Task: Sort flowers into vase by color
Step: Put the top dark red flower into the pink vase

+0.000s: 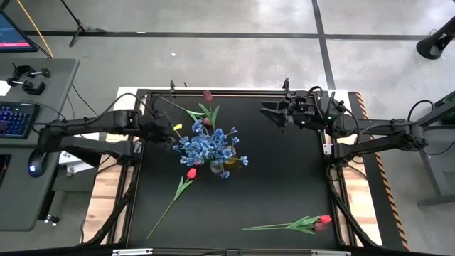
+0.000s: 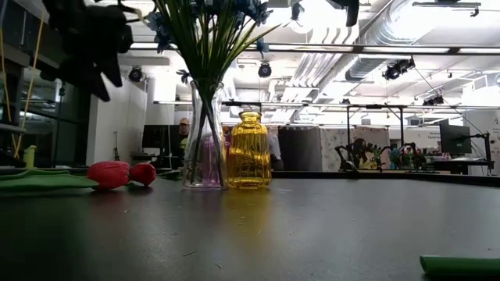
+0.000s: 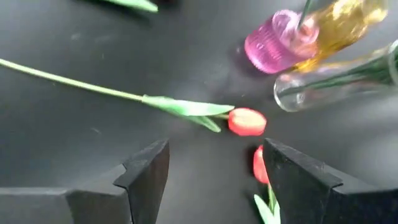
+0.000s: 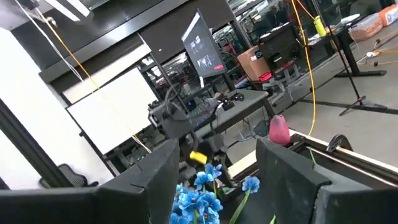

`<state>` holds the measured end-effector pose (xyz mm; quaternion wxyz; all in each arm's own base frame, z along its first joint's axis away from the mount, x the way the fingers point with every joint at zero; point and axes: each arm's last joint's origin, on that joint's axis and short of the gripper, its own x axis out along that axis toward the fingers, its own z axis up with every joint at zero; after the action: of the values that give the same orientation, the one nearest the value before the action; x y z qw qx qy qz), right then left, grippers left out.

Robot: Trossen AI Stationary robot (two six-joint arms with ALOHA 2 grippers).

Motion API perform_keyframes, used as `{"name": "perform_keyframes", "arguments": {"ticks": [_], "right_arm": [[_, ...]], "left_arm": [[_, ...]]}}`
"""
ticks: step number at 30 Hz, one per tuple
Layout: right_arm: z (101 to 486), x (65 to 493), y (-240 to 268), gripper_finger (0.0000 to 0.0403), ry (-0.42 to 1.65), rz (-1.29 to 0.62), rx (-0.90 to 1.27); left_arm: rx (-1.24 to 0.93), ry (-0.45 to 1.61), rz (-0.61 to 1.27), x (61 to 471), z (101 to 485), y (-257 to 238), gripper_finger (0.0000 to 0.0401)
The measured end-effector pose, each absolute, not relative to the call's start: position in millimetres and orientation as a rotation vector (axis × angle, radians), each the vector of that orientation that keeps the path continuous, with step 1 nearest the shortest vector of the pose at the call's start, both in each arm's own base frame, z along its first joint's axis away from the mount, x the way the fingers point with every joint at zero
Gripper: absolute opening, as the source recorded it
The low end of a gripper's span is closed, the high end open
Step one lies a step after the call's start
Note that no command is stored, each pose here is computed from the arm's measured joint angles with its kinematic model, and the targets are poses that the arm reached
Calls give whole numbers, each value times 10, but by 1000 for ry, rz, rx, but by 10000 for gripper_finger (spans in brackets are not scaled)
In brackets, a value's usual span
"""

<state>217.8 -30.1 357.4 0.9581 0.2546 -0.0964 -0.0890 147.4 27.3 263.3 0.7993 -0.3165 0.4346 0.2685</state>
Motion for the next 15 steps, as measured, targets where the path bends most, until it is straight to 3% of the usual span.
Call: {"name": "perform_keyframes", "arguments": {"ticks": [3,9,15], "right_arm": [[3574,2177,-305,204,-203,-188,556],[3578,2175,-325,204,-239,-252,620],[3551,2201,-337,204,-233,-285,621]], "left_arm": [[-653,958,605,1472,2483,230,246],[-580,816,717,1587,2489,431,240],[-529,1002,674,1832,2459,1108,209]]}}
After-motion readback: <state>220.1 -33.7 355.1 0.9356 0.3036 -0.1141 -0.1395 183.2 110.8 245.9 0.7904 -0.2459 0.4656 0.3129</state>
